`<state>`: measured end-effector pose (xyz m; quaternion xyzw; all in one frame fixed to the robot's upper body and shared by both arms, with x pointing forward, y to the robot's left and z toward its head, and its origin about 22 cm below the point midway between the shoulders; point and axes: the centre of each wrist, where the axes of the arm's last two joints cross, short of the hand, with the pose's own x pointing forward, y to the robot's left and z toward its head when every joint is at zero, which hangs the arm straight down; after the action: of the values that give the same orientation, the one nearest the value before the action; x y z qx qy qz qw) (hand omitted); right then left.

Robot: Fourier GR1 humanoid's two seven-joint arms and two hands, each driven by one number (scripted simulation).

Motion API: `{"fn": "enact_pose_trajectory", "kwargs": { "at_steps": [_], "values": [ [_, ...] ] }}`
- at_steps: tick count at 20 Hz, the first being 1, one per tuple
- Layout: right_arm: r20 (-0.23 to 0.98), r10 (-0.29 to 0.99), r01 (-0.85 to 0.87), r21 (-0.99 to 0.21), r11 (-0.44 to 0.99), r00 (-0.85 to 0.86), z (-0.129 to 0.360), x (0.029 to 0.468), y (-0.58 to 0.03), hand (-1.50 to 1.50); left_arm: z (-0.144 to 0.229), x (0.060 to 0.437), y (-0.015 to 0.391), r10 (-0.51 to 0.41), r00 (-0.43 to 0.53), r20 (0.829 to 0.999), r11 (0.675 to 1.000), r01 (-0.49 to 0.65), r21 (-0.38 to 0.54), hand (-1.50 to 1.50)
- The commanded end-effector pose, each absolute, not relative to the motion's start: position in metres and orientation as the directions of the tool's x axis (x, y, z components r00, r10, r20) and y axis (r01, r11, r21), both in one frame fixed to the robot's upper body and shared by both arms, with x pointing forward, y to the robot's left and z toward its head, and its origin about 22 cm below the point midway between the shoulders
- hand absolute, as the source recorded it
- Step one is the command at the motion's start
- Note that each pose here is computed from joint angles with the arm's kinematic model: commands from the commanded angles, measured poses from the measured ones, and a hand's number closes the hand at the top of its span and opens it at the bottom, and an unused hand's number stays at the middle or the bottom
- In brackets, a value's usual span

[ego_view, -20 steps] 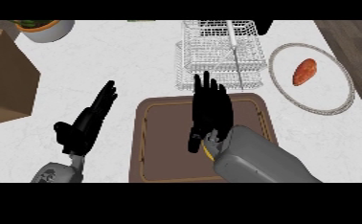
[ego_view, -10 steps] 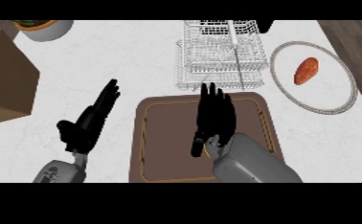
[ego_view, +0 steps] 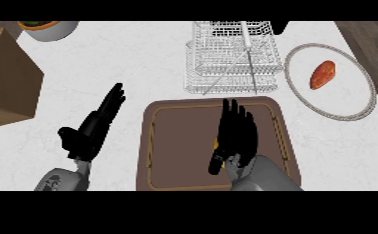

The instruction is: Pick the lemon from the tray and place it in the tiered basket

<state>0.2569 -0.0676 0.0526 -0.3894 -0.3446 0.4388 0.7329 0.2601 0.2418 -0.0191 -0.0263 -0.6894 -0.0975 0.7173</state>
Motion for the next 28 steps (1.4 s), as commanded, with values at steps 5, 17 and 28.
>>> {"fn": "enact_pose_trajectory", "kwargs": {
  "at_steps": [5, 17, 28],
  "values": [
    [0.025, 0.839, -0.411, -0.863, 0.292, 0.543, 0.042, 0.237, -0.072, -1.5, -0.021, 0.258, 0.222, -0.094, 0.022, 0.995, 0.98, 0.177, 0.089, 0.0],
    [0.189, 0.882, -0.271, -0.905, 0.327, 0.432, 0.033, 0.247, -0.053, 1.5, -0.017, 0.269, 0.23, -0.1, 0.037, 0.994, 0.977, 0.194, 0.091, 0.0],
    [0.163, 0.915, -0.22, -0.942, 0.256, 0.368, 0.04, 0.26, -0.115, 1.5, -0.013, 0.262, 0.23, -0.098, 0.026, 0.995, 0.977, 0.192, 0.091, 0.0]
  ]
}}
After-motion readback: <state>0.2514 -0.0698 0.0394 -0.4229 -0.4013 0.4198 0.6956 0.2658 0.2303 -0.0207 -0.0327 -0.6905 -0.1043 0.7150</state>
